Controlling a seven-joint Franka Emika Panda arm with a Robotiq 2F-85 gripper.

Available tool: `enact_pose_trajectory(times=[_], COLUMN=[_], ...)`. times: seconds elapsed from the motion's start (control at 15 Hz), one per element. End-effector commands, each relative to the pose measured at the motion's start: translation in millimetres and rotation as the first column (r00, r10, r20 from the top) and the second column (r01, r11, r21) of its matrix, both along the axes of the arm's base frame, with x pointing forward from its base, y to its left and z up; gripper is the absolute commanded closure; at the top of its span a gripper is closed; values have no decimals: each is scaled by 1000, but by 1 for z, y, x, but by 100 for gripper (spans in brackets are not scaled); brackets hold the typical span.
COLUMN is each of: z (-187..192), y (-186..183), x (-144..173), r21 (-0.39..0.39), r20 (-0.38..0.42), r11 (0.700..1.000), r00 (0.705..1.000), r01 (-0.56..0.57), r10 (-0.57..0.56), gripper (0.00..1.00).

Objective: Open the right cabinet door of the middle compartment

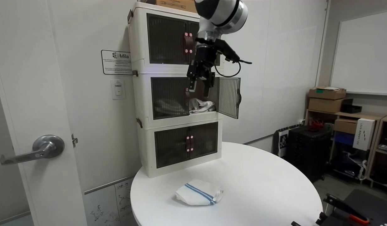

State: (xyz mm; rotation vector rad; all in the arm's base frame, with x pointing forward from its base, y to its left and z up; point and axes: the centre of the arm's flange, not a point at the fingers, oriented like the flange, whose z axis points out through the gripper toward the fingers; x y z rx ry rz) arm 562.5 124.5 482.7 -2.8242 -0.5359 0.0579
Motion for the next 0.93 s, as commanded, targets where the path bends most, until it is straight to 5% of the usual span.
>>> enact_pose_trajectory(times=[0.0,0.47,0.87], z=[16,18,20], y=[-4,-44,-60], x=[-65,-136,-183], r21=[-63,-107,-139], r20=[24,201,282], r11=[998,950,836], r00=[1000,942,830], r01=[-2,292,531], r10=[3,-267,-481], gripper=[0,0,0])
